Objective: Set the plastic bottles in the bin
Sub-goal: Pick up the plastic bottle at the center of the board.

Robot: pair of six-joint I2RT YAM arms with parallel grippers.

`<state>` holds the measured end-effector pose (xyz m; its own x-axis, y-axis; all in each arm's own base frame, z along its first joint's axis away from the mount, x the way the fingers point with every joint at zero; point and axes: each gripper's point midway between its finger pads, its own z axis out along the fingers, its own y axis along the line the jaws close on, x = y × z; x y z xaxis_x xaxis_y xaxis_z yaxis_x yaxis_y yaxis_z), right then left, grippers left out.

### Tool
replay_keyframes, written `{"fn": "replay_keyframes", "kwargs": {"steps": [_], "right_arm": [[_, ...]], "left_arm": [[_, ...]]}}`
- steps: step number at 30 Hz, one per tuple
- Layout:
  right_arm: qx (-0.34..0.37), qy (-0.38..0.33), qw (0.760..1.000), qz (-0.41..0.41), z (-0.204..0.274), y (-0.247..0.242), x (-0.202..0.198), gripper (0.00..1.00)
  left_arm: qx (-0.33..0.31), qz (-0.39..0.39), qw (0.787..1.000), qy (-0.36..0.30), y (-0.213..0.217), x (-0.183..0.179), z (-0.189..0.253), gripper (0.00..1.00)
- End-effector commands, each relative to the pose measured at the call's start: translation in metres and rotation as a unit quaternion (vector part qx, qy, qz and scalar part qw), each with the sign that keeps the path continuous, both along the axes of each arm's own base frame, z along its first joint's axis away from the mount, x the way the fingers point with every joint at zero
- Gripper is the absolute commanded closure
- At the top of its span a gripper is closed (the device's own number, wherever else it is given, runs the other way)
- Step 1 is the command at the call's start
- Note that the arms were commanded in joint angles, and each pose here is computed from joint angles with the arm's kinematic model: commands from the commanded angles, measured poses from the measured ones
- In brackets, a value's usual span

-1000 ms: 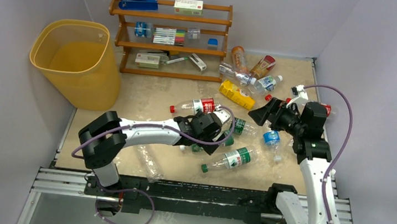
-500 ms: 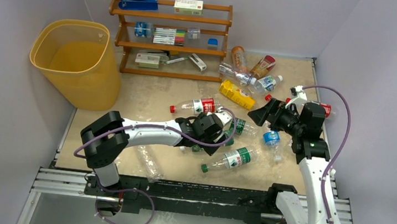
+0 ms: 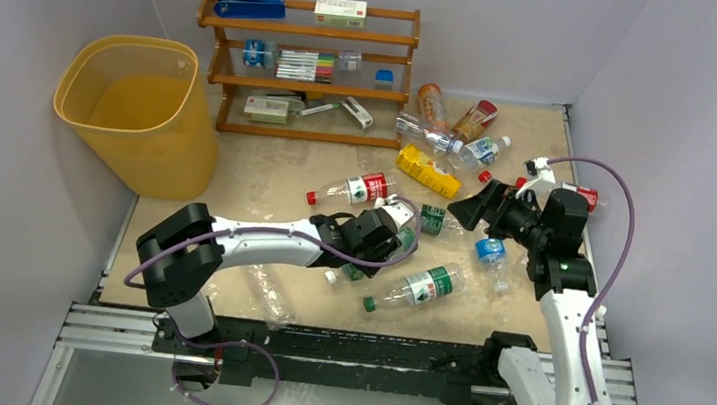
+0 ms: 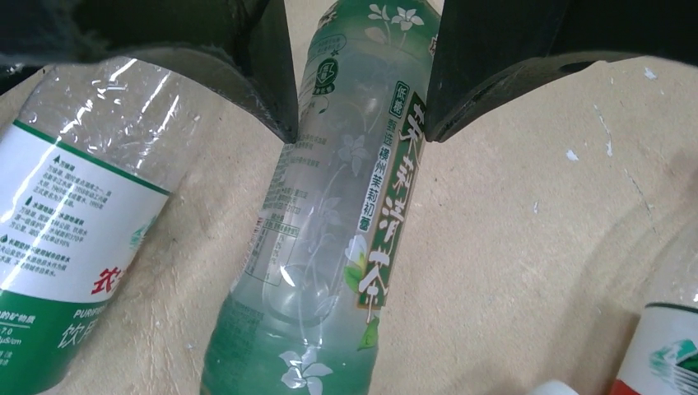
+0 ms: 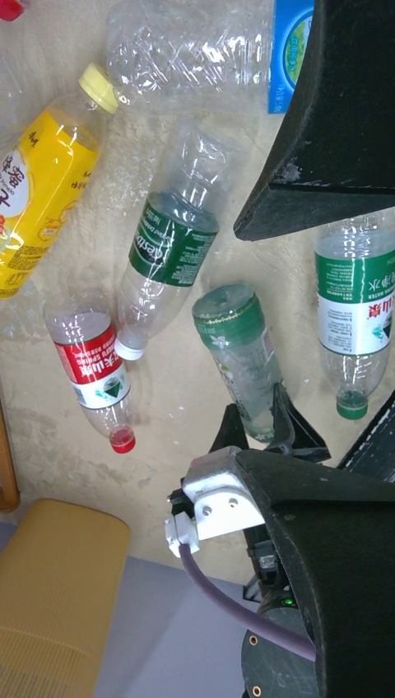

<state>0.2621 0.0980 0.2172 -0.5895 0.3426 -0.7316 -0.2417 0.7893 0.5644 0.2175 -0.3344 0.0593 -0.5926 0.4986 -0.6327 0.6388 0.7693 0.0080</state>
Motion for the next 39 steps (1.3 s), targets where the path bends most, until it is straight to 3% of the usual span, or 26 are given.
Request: {"fn": "replay_keyframes", "kwargs": {"steps": [1, 8, 15, 22, 25, 30, 39], "right_arm": [[0.001, -0.022, 1.000, 0.012, 0.008, 0.003, -0.002, 0.00], [0.004, -0.021, 1.000, 0.014, 0.008, 0.004, -0.004, 0.00], [0.003, -0.018, 1.000, 0.015, 0.005, 0.004, -0.007, 0.00], [0.004, -0.012, 1.000, 0.016, -0.002, 0.005, -0.007, 0.00], [0.004, -0.010, 1.000, 0.016, -0.005, 0.005, -0.006, 0.00], [0.003, -0.007, 1.000, 0.017, -0.009, 0.005, -0.005, 0.00], [0.011, -0.006, 1.000, 0.021, -0.012, 0.007, -0.006, 0.00]], "left_arm": [[-0.020, 0.005, 1.000, 0.011, 0.005, -0.012, 0.011, 0.49], [-0.049, 0.012, 0.999, 0.006, 0.000, -0.011, 0.030, 0.50], [-0.022, 0.010, 0.999, 0.027, -0.005, -0.011, 0.004, 0.28], [-0.015, 0.005, 0.999, 0.039, -0.011, -0.012, -0.012, 0.23], [-0.016, 0.006, 0.999, 0.038, -0.013, -0.011, -0.014, 0.26], [-0.010, 0.033, 0.999, 0.006, -0.005, 0.001, 0.006, 0.52], [-0.036, 0.099, 0.992, -0.071, 0.027, 0.037, 0.104, 0.52]]}}
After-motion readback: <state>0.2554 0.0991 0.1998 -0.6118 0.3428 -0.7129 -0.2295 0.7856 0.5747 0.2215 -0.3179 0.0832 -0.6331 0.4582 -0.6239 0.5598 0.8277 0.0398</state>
